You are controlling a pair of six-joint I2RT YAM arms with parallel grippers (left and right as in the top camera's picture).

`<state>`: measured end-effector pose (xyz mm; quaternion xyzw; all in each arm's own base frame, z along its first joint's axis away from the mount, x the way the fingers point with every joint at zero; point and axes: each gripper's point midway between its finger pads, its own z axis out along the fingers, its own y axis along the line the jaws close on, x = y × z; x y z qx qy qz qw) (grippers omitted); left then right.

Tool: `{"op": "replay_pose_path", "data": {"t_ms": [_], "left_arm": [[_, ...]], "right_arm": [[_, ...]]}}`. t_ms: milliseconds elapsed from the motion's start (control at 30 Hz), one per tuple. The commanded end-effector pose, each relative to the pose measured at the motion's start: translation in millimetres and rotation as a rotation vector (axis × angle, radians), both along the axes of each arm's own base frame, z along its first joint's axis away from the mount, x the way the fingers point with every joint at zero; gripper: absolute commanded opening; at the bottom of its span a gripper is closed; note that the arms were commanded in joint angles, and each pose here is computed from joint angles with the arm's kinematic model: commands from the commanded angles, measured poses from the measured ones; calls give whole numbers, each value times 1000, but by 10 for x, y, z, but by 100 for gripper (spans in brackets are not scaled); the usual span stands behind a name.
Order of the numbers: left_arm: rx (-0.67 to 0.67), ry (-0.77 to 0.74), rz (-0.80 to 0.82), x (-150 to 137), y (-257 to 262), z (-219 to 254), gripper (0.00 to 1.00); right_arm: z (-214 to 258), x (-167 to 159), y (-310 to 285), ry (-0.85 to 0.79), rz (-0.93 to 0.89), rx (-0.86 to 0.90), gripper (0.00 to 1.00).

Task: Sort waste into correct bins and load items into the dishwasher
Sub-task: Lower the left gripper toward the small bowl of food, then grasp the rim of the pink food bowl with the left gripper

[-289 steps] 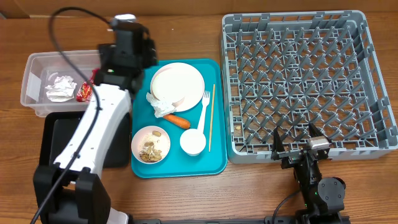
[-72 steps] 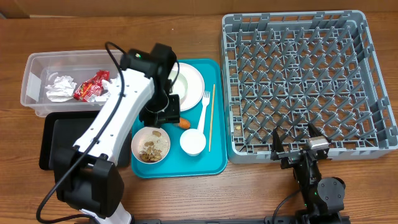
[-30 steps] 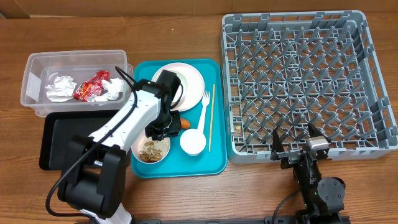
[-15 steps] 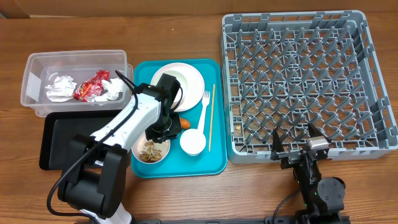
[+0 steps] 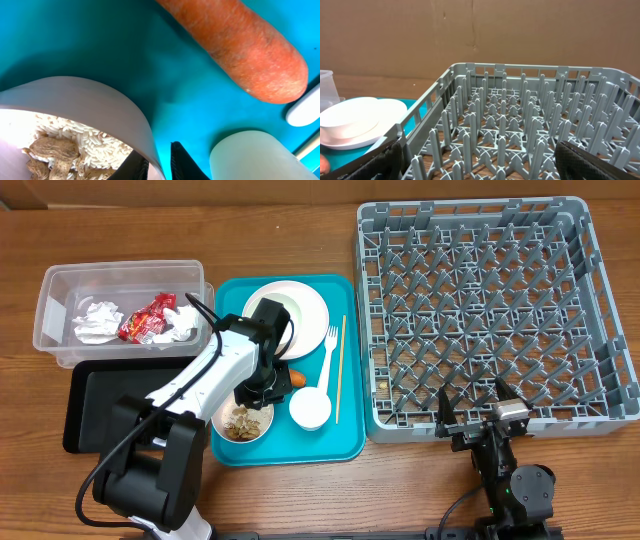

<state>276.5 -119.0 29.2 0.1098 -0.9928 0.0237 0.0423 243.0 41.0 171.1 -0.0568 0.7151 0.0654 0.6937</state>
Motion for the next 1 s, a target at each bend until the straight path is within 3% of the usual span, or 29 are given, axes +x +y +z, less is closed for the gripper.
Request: {"op": "replay_pose_path", "data": {"t_ms": [0,167,267,633,733,967], "left_arm": [[12,1,10,-41,11,-23,16],[12,1,13,-41,10,-23,13],[12,1,13,-41,11,-23,4],[14,9,11,-59,17,-20,4],[-25,15,-82,-78,-37,-7,4],[-22,16,-90,-44,-44,95,4]], "right_arm": [[-18,-3,23,-3,9,5,100],[-18,-3,23,-3,9,5,100],[-18,-3,23,-3,9,5,100],[-18,-3,23,-3,10,5,100],[-18,-3,23,-3,9,5,100],[-18,-3,23,-3,9,5,100]]}}
